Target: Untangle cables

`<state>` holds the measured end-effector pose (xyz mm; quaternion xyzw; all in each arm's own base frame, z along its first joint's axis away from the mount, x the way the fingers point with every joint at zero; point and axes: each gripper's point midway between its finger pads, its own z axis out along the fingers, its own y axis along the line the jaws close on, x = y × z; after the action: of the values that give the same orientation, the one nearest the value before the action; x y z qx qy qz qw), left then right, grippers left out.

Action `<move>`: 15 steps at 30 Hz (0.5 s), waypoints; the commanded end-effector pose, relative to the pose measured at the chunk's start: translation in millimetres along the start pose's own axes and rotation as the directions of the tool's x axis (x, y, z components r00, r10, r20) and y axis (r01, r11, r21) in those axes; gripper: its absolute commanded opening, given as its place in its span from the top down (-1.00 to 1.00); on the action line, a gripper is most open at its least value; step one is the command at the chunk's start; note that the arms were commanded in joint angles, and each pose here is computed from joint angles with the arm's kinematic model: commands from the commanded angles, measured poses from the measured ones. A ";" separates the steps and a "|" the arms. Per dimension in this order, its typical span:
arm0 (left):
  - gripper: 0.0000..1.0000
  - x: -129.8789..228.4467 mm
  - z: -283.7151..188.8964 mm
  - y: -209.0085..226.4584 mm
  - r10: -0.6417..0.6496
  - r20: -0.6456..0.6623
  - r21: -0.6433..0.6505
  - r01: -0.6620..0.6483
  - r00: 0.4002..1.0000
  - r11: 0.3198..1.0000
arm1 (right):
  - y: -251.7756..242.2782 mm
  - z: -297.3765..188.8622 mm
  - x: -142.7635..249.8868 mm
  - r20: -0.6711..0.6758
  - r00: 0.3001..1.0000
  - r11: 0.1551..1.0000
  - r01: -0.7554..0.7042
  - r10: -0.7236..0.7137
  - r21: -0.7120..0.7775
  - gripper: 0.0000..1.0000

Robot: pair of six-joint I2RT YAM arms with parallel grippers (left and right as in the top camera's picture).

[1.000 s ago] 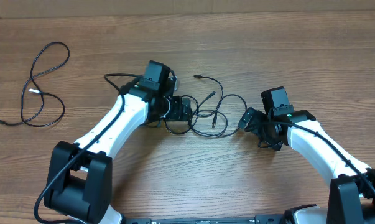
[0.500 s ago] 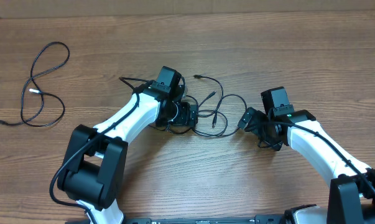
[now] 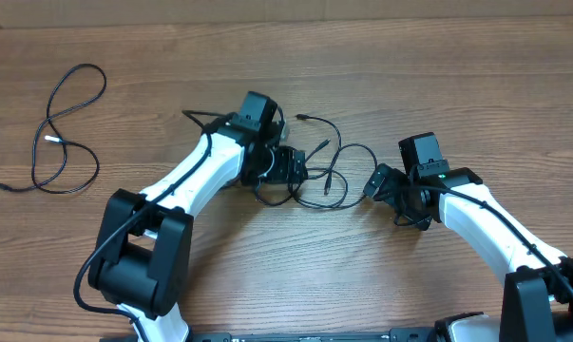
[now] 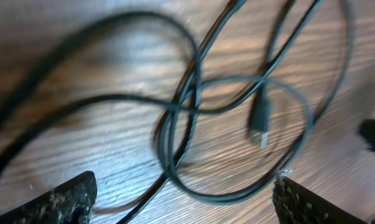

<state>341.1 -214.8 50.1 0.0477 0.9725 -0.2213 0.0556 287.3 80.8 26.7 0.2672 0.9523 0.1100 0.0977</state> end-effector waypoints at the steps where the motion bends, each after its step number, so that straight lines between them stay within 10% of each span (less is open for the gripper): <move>1: -0.83 -11.1 -16.8 -10.4 0.036 0.045 0.025 -0.037 0.998 0.999 | 0.4 0.3 -0.4 0.002 1.000 1.000 -0.007 0.007 -0.005 -1.00; 8: -0.80 2.9 -7.9 -17.4 0.060 0.010 0.020 -0.060 0.998 0.998 | 0.5 0.3 -0.5 0.002 1.000 1.000 -0.007 0.007 -0.005 -1.00; 15: 0.53 7.8 -2.4 -23.3 0.095 0.011 -0.020 -0.095 0.995 0.995 | 0.5 0.3 -0.4 0.002 1.000 1.000 -0.007 0.007 -0.005 -1.00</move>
<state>331.0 -233.5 55.6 0.0800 0.9711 -0.2173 0.0582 287.3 80.8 26.8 0.2668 0.9524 0.1101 0.0976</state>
